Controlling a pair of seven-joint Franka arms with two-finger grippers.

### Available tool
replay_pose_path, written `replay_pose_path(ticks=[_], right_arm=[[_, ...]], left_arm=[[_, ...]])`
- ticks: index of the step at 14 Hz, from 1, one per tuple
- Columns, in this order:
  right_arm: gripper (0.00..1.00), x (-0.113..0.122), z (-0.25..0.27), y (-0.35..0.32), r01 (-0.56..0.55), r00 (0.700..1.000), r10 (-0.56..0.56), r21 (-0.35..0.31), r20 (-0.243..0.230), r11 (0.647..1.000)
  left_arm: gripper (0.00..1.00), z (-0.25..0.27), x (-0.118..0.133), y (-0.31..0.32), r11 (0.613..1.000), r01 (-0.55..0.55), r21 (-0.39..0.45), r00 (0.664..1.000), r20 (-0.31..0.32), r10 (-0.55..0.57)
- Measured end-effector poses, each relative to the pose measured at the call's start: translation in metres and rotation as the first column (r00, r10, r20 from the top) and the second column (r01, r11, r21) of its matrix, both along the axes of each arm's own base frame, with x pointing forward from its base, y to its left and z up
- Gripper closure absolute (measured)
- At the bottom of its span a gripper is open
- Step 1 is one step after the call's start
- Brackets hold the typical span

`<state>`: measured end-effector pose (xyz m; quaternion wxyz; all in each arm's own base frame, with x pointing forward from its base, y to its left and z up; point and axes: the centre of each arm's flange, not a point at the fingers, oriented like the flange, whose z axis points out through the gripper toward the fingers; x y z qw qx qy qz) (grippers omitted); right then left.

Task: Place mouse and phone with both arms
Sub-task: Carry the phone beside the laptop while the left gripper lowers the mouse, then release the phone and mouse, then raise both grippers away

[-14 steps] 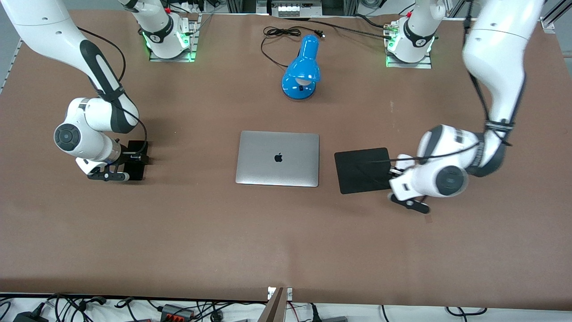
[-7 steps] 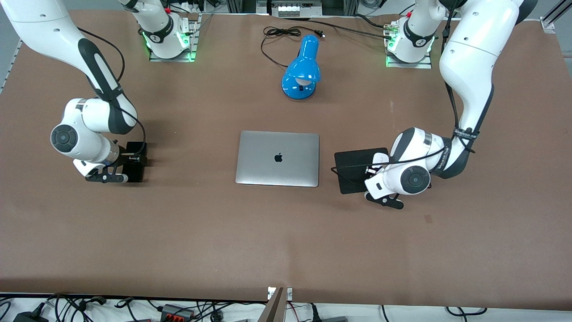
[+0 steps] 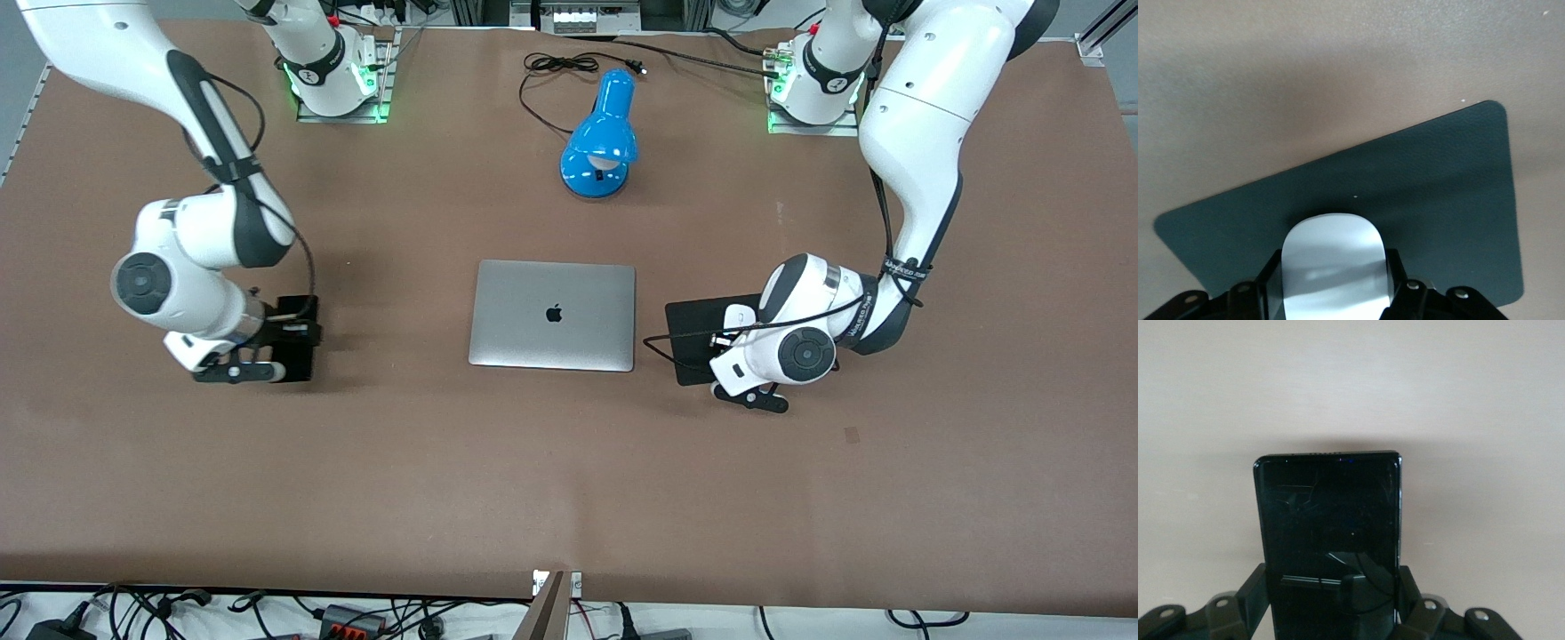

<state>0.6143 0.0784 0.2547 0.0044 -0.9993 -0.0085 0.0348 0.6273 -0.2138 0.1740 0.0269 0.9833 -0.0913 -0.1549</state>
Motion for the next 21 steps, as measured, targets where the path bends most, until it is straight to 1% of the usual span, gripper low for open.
replay_pose_path(ticks=[2, 4, 5, 6, 7, 8, 9, 13, 16, 21], right_arm=[[0.21, -0.003, 0.001, 0.037, 0.024, 1.000, -0.024, -0.001, 0.004, 1.000], [0.21, -0.011, -0.005, 0.081, 0.064, 0.998, -0.064, -0.007, -0.004, 0.998], [0.21, -0.016, -0.010, 0.102, 0.081, 0.997, -0.081, -0.011, -0.010, 0.997], [0.21, -0.022, -0.016, 0.120, 0.093, 0.995, -0.093, -0.016, -0.019, 0.996], [0.21, -0.027, -0.023, 0.133, 0.092, 0.995, -0.093, -0.020, -0.029, 0.996], [0.21, -0.032, -0.030, 0.142, 0.080, 0.996, -0.081, -0.024, -0.041, 0.997], [0.21, -0.035, -0.036, 0.147, 0.070, 0.996, -0.071, -0.026, -0.050, 0.997], [0.21, -0.042, -0.055, 0.158, 0.052, 0.996, -0.054, -0.032, -0.077, 0.998], [0.21, -0.047, -0.060, 0.168, 0.034, 0.996, -0.037, -0.032, -0.080, 0.999], [0.21, -0.056, -0.071, 0.187, 0.034, 0.996, -0.037, -0.030, -0.078, 0.999]], left_arm=[[0.37, 0.000, 0.000, -0.001, 1.000, -0.012, -0.007, 1.000, -0.004, 0.012], [0.37, 0.000, 0.000, -0.001, 1.000, -0.016, -0.007, 1.000, -0.003, 0.016], [0.33, 0.000, 0.000, -0.001, 1.000, -0.017, -0.006, 1.000, -0.003, 0.017], [0.24, 0.000, 0.000, 0.000, 1.000, -0.018, -0.006, 1.000, -0.003, 0.018], [0.15, 0.000, 0.000, 0.000, 1.000, -0.019, -0.006, 1.000, -0.002, 0.019], [0.05, 0.000, 0.001, 0.001, 1.000, -0.020, -0.006, 1.000, 0.000, 0.020], [0.00, 0.001, 0.002, 0.002, 1.000, -0.022, -0.006, 1.000, 0.002, 0.022], [0.00, 0.016, 0.015, 0.017, 0.999, -0.050, -0.010, 0.998, 0.029, 0.050], [0.00, 0.037, 0.026, 0.042, 0.998, -0.067, -0.015, 0.996, 0.051, 0.068], [0.00, 0.050, 0.041, 0.106, 0.998, 0.032, -0.061, 0.997, 0.076, -0.027]])
